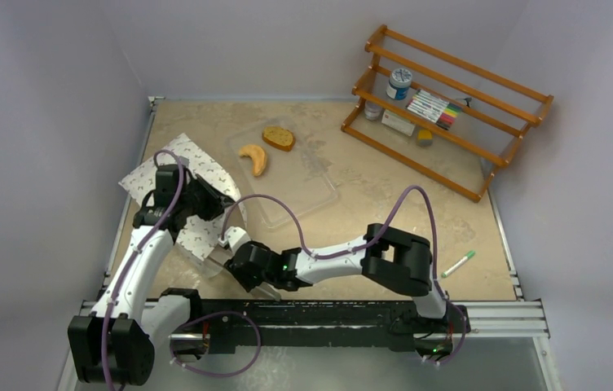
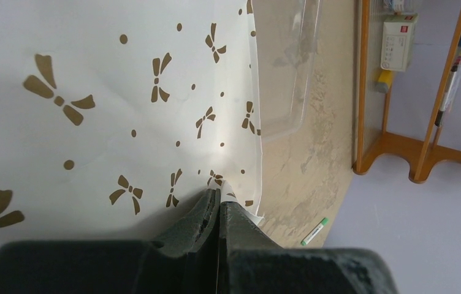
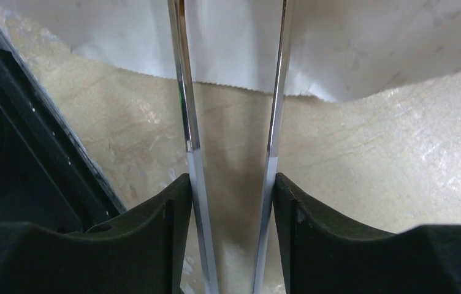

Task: Take the fake bread out of the paper bag
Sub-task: Take out the fake bread from the paper bag.

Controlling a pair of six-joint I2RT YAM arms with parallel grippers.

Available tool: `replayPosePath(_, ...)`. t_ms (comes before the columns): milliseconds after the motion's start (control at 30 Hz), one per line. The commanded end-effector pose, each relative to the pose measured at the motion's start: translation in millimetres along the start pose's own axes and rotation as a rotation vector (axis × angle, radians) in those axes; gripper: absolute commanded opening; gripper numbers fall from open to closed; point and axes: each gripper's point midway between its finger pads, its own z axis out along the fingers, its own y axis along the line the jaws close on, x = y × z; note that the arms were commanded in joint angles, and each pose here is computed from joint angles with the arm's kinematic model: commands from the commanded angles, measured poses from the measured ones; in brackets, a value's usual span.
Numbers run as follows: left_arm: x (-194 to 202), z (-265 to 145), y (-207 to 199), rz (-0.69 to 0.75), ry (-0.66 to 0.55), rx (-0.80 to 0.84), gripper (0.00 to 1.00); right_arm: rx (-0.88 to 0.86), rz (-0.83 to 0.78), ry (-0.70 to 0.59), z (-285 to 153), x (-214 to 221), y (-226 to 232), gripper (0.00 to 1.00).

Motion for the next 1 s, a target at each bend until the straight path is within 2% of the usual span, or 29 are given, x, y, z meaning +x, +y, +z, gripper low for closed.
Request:
replayPosePath(0, 2.8, -6.5, -10.4, 0.0, 0.001, 0.052, 0.0, 0.077, 0.013, 0.022, 7.8, -6.7, -13.6, 0.53)
replayPosePath(300, 5.5, -7.9, -7.2, -0.009, 0.0, 0.048, 0.0, 0.123, 0.033, 0.053, 22.7, -0.8, -22.4, 0.5)
replayPosePath(400, 6.2, -7.4, -5.9, -0.011, 0.0, 0.046, 0.0, 0.141, 0.076, 0.054, 25.0, -1.7, -33.8, 0.45)
replayPosePath(533, 7.2, -5.7, -5.3, -0.017, 0.002, 0.049, 0.0, 0.154, 0.146, 0.057, 25.3, -1.0, -51.7, 0.44)
replayPosePath(967, 16.1, 3.5, -7.6, -0.017, 0.02, 0.063, 0.0, 0.177, 0.114, 0.072, 49.7, -21.4, -55.6, 0.55)
